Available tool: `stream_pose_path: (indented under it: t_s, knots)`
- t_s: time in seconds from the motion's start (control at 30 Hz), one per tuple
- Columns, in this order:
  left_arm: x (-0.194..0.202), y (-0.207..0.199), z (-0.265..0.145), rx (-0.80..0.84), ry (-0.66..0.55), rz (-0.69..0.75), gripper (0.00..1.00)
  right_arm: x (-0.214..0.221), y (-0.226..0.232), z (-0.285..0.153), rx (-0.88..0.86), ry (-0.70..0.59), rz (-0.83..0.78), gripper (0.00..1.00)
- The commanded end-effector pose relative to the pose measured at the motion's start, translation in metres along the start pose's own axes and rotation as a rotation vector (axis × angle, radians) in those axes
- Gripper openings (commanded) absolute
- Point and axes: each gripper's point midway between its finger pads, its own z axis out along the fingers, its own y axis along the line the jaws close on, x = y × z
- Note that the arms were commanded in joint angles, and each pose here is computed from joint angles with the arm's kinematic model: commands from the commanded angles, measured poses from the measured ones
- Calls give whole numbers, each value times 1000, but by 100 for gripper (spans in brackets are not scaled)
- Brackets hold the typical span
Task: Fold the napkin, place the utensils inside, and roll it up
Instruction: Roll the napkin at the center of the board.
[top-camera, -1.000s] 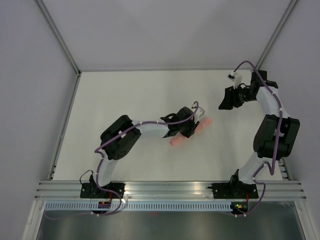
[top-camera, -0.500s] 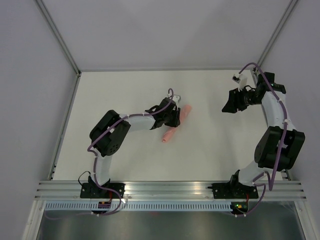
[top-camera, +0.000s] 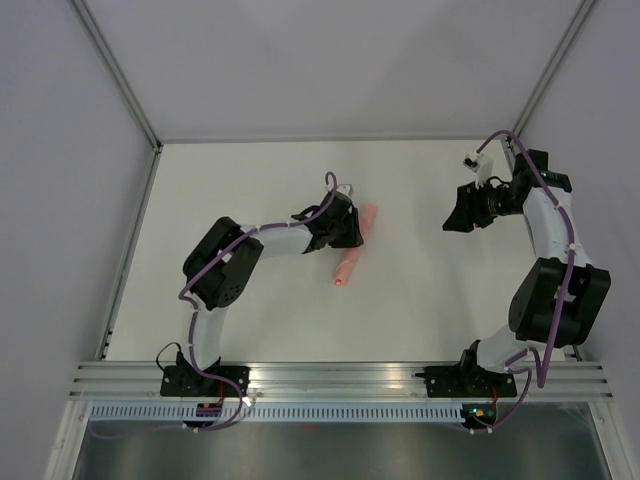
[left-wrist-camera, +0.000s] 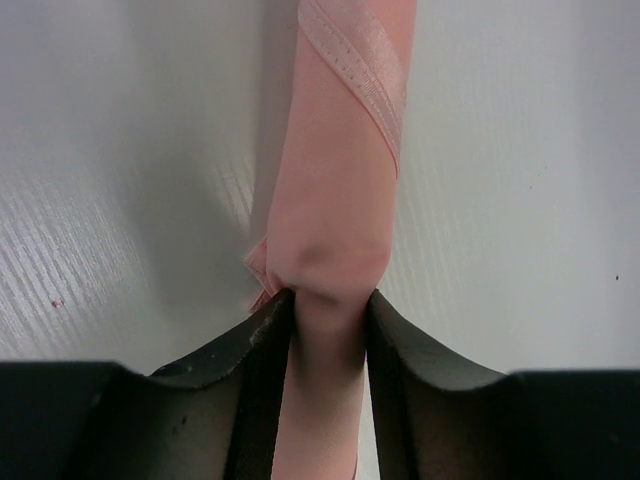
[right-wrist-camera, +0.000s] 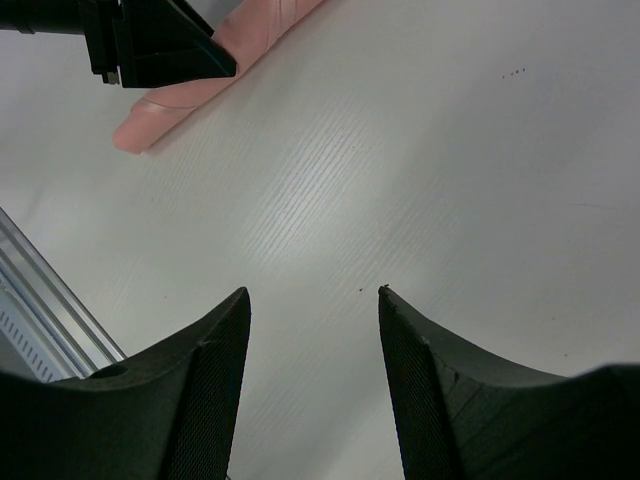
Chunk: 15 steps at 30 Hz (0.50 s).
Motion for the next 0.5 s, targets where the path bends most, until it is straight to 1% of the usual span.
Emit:
stream_pose_path:
  t_s: [0.0, 0.23, 0.47]
  knots:
    - [133, 115, -11, -396, 374, -33, 44, -4, 10, -7, -12, -29, -26, 60]
    - [114, 109, -17, -375, 308, 15, 48, -2, 9, -4, -23, -26, -17, 60]
    - [103, 99, -22, -340, 288, 50, 49, 1, 6, -2, -17, -16, -18, 60]
